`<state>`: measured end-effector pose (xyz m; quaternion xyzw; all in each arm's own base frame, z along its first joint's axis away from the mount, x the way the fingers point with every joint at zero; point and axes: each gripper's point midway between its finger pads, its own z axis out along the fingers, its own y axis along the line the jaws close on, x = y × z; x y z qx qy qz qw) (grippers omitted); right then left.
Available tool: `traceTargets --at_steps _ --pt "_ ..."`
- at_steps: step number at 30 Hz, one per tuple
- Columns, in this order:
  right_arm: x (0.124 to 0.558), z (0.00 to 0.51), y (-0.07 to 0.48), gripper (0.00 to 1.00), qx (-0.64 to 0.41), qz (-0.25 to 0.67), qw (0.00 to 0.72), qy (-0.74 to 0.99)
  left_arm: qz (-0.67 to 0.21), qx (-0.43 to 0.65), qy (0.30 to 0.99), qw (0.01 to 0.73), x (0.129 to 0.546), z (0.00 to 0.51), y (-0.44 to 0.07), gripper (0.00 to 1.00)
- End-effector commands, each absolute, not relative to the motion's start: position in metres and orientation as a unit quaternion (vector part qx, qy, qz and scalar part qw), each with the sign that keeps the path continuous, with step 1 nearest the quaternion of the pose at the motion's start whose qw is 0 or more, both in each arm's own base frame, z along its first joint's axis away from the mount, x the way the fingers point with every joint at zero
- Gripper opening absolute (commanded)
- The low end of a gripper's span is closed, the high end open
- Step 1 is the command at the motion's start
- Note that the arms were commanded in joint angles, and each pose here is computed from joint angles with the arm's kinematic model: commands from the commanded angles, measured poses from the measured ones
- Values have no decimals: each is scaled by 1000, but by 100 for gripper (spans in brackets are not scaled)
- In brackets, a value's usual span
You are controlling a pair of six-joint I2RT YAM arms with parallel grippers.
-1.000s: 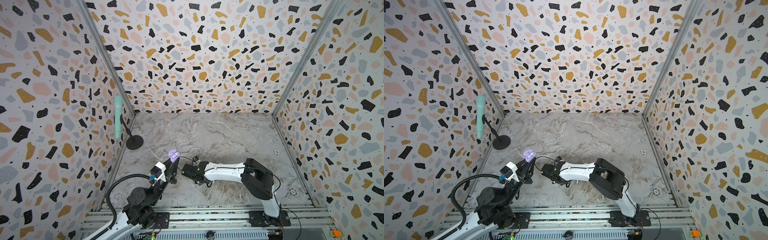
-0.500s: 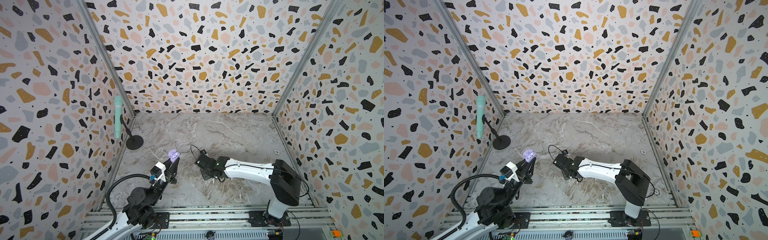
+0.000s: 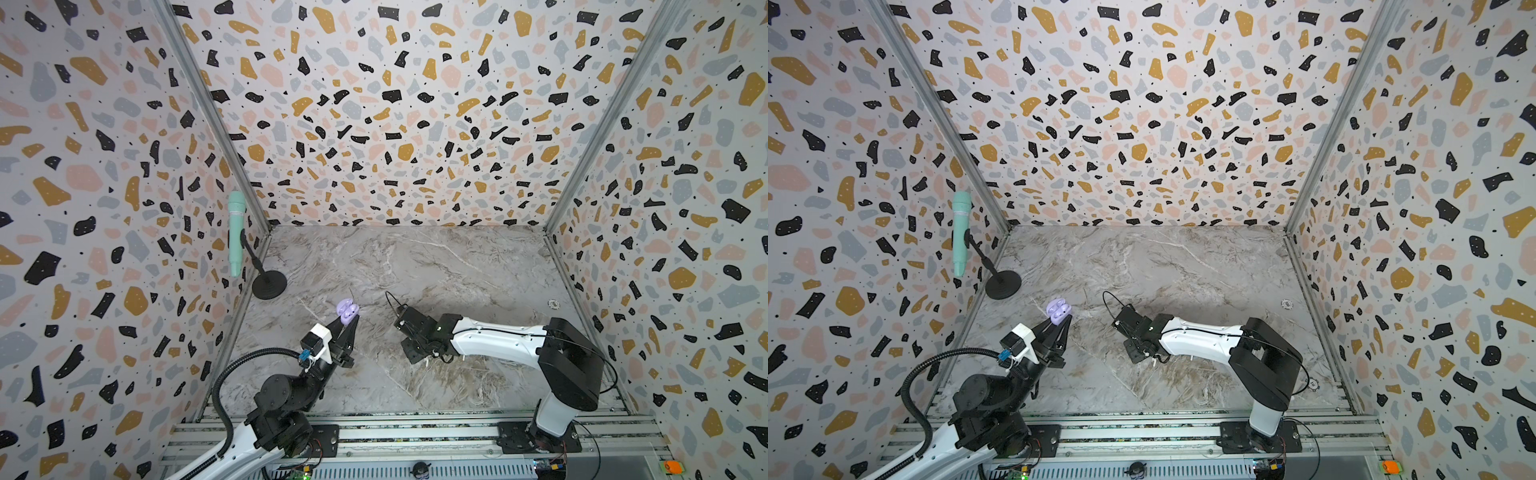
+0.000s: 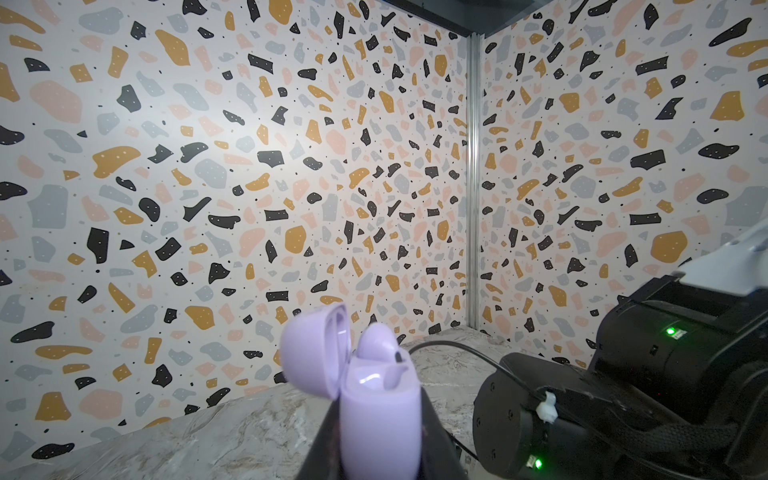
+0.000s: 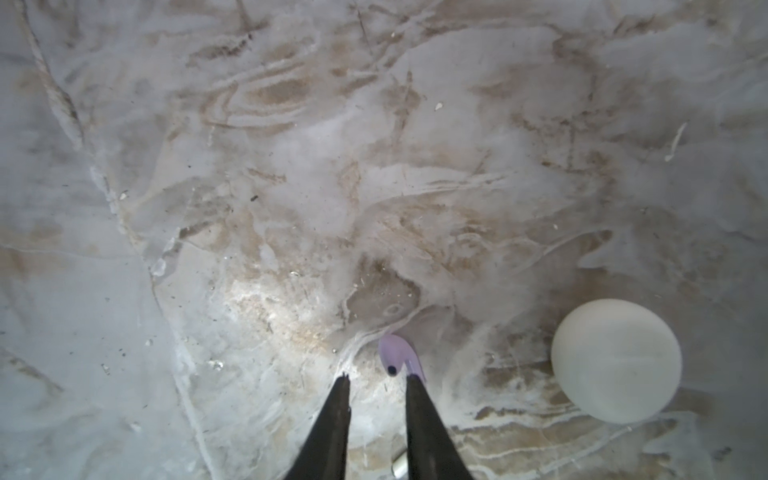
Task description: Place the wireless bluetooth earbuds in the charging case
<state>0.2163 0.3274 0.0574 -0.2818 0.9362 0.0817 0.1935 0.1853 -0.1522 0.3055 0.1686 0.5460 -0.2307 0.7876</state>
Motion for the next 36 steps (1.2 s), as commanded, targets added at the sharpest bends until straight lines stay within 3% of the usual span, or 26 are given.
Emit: traceTargets --at_steps 1,20,36 --pt "215 55 330 26 -287 85 189 935 -238 162 532 797 182 312 -150 0" --pt "215 42 325 24 -270 60 185 943 -238 163 531 797 181 312 -150 0" --pt "219 36 316 16 -259 -2 197 946 -238 163 531 797 181 312 -150 0"
